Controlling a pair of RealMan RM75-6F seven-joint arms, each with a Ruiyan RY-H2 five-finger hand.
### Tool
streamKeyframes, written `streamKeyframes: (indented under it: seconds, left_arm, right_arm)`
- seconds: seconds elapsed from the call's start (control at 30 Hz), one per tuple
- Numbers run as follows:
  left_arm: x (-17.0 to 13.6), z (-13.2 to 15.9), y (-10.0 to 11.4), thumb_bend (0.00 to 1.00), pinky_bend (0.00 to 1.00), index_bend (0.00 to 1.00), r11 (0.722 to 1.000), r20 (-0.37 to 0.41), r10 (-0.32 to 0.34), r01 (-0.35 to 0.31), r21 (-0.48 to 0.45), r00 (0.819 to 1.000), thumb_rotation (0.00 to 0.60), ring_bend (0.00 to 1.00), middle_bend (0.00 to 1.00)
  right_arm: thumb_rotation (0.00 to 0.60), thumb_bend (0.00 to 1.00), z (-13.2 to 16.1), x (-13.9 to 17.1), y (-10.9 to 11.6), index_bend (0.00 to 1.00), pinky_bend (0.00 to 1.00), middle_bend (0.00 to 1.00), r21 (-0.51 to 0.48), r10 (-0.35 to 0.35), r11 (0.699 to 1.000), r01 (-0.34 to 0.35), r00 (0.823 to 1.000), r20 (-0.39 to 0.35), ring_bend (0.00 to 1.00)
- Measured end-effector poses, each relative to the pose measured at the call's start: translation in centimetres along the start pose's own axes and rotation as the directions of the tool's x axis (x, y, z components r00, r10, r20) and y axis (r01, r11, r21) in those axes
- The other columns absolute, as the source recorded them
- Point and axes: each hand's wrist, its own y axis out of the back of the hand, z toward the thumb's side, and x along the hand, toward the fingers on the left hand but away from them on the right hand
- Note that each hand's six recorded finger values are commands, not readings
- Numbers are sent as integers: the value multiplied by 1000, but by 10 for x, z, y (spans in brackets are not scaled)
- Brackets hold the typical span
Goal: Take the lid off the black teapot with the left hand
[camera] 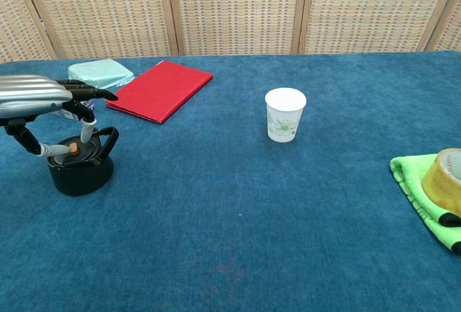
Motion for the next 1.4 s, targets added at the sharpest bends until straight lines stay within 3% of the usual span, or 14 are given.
streamKeyframes:
  seconds: [0.33, 0.6, 0.87, 1.03, 1.17, 1.4]
  left_arm:
    - [3, 3, -9, 419, 0, 551, 1000, -4, -10, 10, -2, 1000, 600, 0, 0]
    - [4, 3, -4, 446, 0, 616, 1000, -7, 7, -7, -6, 1000, 600, 0, 0]
    - [-3, -9, 26, 445, 0, 616, 995, -37, 89, -91, -50, 995, 600, 0, 0]
    - [-14, -28, 41, 446, 0, 616, 990, -95, 113, -121, -75, 989, 600, 0, 0]
    - [-18, -44, 30, 446, 0, 616, 993, -150, 69, -82, -83, 986, 600, 0, 0]
    - [-15, -71, -7, 457, 0, 616, 993, -247, -19, -10, -115, 969, 600, 0, 0]
  right_arm:
    - [600, 0, -1, -1, -1, 0, 0, 0, -7, 5, 1000, -5, 1000, 2, 0]
    - [600, 0, -2, -1, -1, 0, 0, 0, -13, 8, 1000, -8, 1000, 2, 0]
    - [600, 0, -2, 0, -1, 0, 0, 0, -14, 10, 1000, -10, 1000, -1, 0]
    - [600, 0, 0, 0, -1, 0, 0, 0, -16, 10, 1000, -10, 1000, -5, 0]
    - [600, 0, 1, 1, -2, 0, 0, 0, -15, 15, 1000, -15, 1000, -9, 0]
    - [600, 0, 1, -1, -4, 0, 0, 0, -16, 24, 1000, -24, 1000, -6, 0]
